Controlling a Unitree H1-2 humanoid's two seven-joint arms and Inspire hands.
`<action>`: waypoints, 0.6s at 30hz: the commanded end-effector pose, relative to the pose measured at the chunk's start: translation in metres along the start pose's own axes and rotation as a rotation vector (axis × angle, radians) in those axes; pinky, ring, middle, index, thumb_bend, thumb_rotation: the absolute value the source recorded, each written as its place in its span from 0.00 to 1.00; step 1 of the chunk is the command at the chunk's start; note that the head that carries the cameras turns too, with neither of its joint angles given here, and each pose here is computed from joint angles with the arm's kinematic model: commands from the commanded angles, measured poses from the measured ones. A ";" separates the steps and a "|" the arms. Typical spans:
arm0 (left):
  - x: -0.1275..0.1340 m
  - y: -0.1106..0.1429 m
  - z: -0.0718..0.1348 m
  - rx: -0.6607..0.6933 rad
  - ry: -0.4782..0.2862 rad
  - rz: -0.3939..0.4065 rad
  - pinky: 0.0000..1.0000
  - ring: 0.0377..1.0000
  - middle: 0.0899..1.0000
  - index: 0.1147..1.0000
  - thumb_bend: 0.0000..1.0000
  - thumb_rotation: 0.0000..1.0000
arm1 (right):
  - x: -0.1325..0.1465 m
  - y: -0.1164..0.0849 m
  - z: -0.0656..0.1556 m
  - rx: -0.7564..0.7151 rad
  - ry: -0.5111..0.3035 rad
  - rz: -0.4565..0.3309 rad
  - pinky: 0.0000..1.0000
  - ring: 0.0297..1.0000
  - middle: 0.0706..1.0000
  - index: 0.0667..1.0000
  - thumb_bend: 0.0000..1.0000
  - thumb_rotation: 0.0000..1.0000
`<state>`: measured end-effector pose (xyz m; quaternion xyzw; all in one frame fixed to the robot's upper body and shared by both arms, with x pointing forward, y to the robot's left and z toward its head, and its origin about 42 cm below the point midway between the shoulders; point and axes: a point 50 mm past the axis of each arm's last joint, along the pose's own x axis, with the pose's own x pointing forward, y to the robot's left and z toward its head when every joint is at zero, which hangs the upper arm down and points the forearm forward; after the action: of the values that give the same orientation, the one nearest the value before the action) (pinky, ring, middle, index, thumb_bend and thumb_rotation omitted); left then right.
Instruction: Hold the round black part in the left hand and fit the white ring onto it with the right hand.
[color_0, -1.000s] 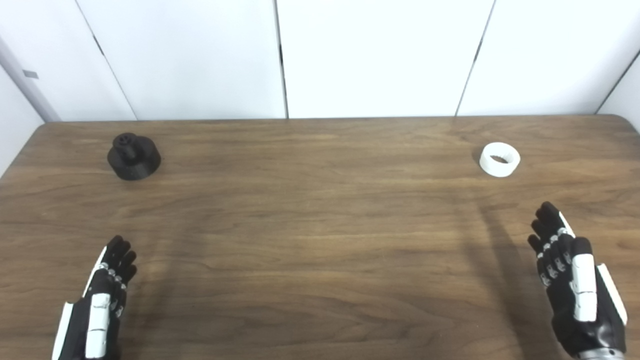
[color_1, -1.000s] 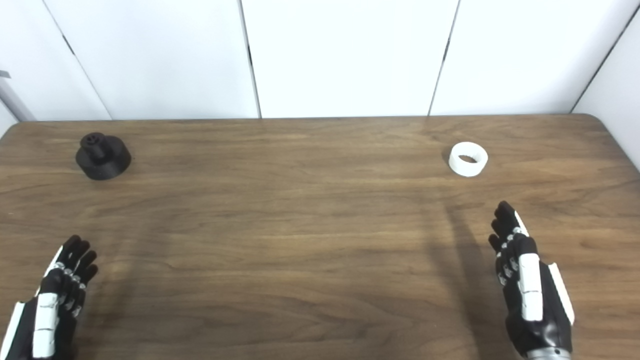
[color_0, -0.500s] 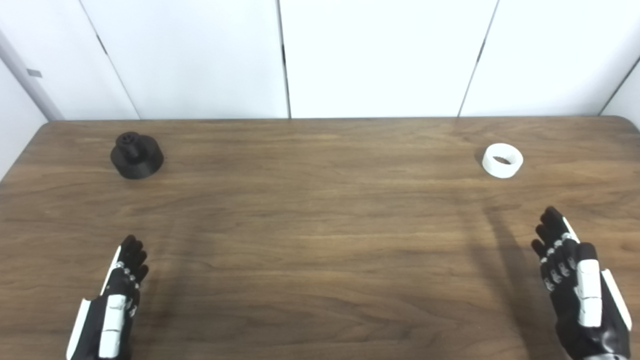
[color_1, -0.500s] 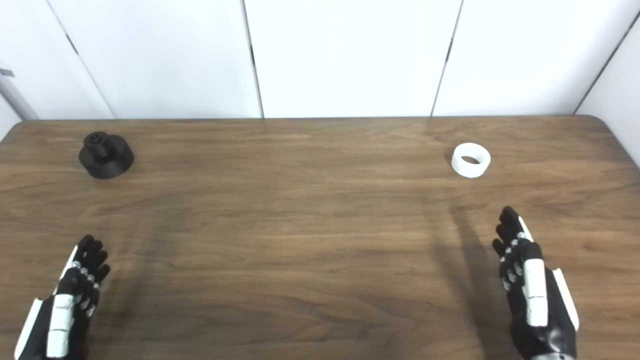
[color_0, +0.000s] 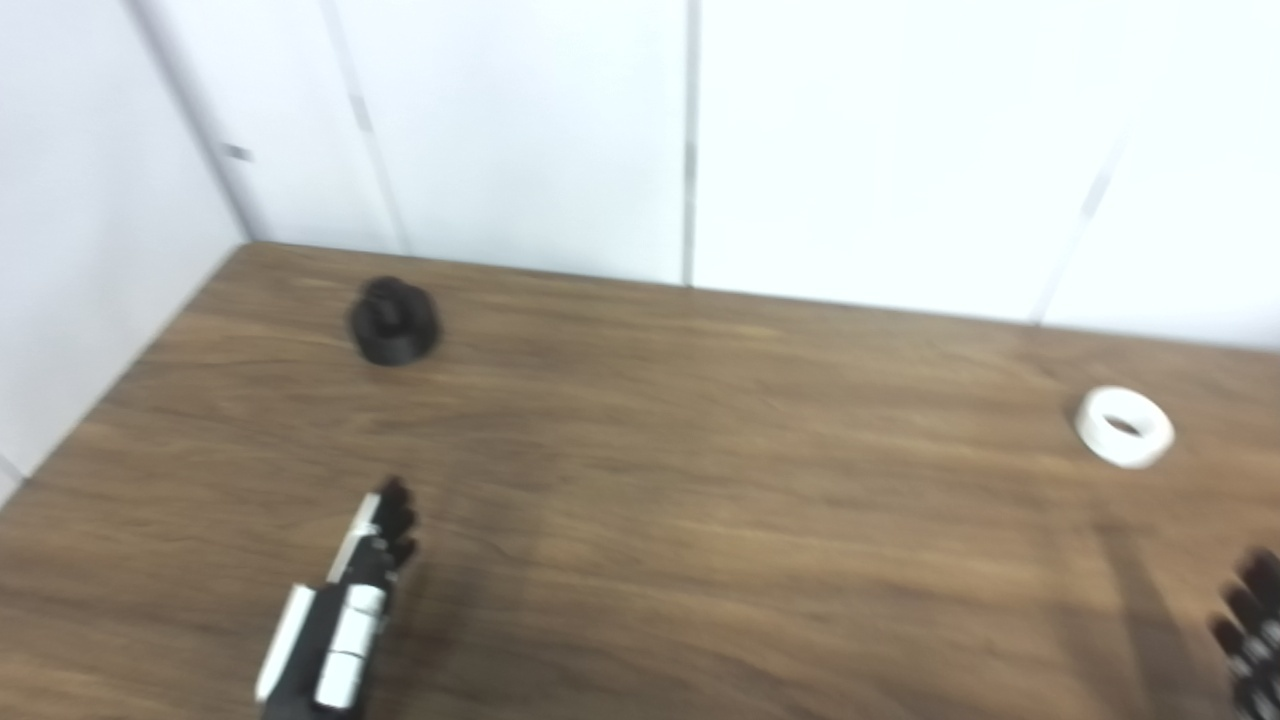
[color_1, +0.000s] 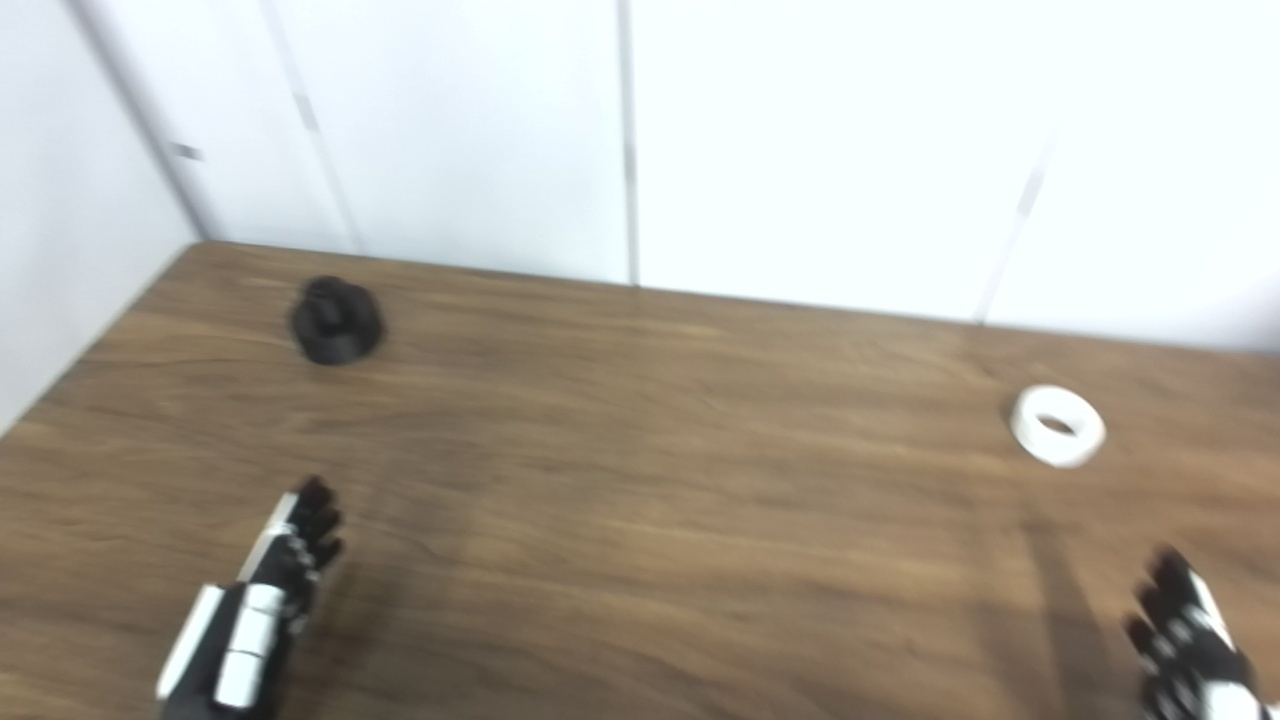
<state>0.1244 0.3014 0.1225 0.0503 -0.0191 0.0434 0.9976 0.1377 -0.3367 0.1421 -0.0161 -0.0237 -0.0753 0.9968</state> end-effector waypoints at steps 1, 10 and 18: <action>0.001 -0.002 0.012 0.012 -0.059 0.006 0.97 0.99 1.00 1.00 0.62 0.92 | 0.006 -0.004 0.008 -0.011 -0.082 0.019 1.00 1.00 0.98 0.95 0.57 1.00; 0.000 -0.013 0.010 0.044 -0.051 0.010 0.97 0.99 1.00 1.00 0.62 0.95 | 0.007 -0.011 0.001 -0.018 -0.086 0.015 1.00 1.00 0.98 0.93 0.56 1.00; 0.002 -0.021 0.005 0.055 -0.056 0.017 0.98 0.99 1.00 1.00 0.65 0.92 | 0.009 -0.014 -0.003 -0.011 -0.078 0.005 1.00 1.00 0.97 0.94 0.59 0.99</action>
<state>0.1248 0.2859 0.1204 0.0789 -0.0202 0.0436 0.9957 0.1401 -0.3476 0.1301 -0.0157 -0.0246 -0.0753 0.9967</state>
